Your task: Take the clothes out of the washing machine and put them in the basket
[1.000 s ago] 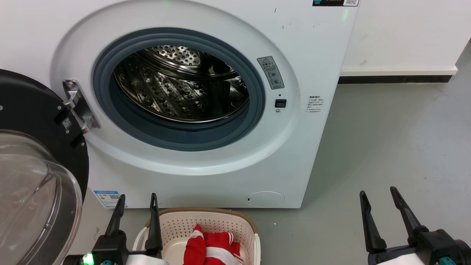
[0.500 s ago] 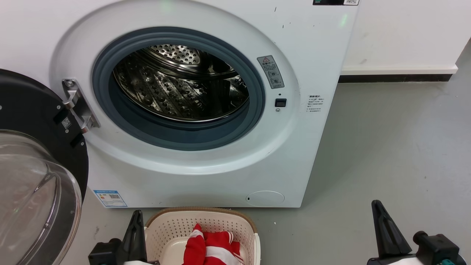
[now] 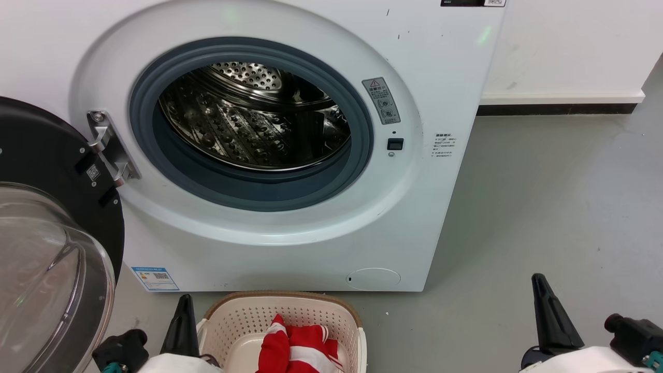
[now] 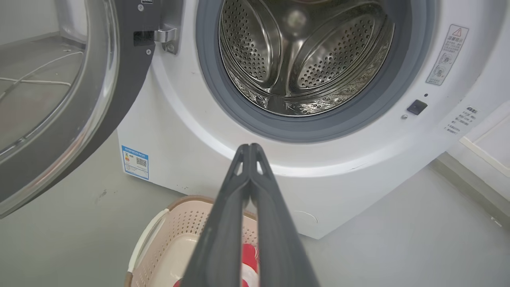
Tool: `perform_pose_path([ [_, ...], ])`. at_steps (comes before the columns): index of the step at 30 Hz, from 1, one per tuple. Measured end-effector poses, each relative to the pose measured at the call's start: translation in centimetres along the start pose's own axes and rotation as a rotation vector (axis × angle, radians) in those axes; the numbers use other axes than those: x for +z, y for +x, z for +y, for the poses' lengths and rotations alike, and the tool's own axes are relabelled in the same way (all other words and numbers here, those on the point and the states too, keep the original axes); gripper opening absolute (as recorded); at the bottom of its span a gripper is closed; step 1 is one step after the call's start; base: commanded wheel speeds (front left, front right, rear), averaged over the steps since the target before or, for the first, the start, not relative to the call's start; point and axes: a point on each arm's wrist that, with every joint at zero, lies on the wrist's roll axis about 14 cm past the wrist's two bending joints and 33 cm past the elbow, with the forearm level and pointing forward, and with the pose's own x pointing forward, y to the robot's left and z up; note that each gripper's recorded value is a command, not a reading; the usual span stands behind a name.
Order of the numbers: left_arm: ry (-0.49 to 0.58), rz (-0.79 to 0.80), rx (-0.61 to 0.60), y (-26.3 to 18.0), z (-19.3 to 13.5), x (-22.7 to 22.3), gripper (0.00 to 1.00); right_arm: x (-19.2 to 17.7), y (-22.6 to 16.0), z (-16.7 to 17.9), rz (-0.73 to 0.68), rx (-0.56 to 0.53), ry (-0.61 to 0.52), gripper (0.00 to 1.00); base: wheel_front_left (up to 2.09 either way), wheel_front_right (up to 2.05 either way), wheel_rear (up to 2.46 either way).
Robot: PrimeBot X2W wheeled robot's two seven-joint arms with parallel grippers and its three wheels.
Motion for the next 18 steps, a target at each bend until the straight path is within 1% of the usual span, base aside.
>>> perform_pose_path([
  [11, -0.188, 0.019, 0.011, 0.8, 0.1, 0.2, 0.0, -0.1, 0.5, -0.8, 0.01, -0.037, 0.183, 0.0, 0.0, 0.0, 0.0],
  [12, -0.236, 0.027, 0.013, 0.9, 0.2, 0.1, 0.0, 0.1, 0.8, -0.8, 0.005, -0.04, 0.228, 0.0, 0.0, 0.0, 0.0],
  [18, -0.327, 0.031, 0.013, 1.3, 0.2, 0.4, 0.0, 0.0, 0.9, -1.2, 0.01, -0.057, 0.317, 0.0, 0.0, 0.0, 0.0],
])
